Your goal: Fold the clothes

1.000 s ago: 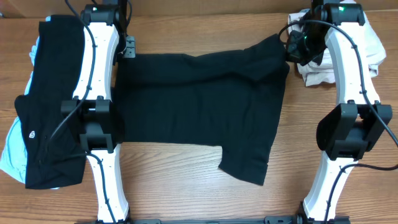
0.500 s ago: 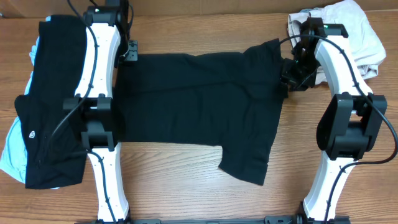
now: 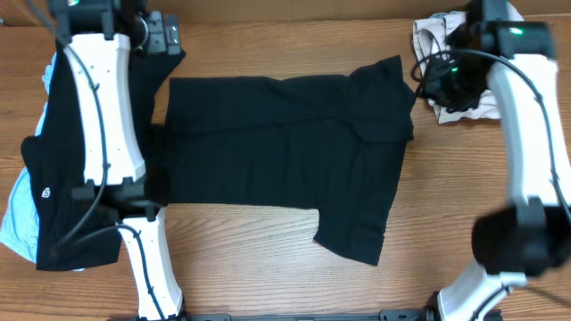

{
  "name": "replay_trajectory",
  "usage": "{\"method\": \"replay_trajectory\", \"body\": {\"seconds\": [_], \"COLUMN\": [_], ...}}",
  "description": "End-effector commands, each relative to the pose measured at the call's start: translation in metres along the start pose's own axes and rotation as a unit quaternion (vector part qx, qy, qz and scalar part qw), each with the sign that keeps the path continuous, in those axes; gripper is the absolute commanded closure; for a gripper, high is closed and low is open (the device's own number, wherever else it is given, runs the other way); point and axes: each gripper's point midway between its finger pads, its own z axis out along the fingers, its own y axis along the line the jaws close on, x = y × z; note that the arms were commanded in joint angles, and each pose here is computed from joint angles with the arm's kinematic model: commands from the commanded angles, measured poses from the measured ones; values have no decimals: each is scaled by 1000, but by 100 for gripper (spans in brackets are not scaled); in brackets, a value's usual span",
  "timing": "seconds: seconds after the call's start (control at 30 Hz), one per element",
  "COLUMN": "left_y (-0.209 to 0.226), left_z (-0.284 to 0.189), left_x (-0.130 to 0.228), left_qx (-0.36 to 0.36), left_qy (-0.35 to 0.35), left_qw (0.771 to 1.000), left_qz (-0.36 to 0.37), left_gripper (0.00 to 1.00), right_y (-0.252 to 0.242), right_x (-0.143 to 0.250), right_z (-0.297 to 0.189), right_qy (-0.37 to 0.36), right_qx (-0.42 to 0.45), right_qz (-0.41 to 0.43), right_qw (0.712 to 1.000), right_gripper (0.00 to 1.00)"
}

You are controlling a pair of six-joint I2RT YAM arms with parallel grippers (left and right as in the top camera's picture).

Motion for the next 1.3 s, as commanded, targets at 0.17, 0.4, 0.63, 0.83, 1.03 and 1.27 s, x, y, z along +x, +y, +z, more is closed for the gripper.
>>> {"method": "replay_trajectory", "body": {"seconds": [0.17,0.4,0.63,0.83,1.03,1.27], "left_y": [-11,-4,22,30,30,33], "left_z": [-139,-149,-107,-65,-3,63], "left_x": [-5,37,97,144,185,235], "left_qx": [53,46,-39,-84,-108,-125], "left_qy": [-134,-74,46,139,202,229], "left_qw": [990,996,993,978,961,947], "left_qz": [4,-30,-106,-131,-157,-185], "left_gripper": [0,0,0,0,0,6], "right_y": [7,-3,-8,-12,-23,-32], "right_x": [53,109,159,179,189,196], "right_z": [-125,-164,-148,-78,-21,15], "right_qy": [-97,-129,-123,-42,15,63], "right_qx": [-13,5,-11,-15,9,31], "right_qz": [-3,48,86,98,100,93], "right_qw": [995,991,989,994,995,993], "right_gripper": [53,53,48,45,47,46]}}
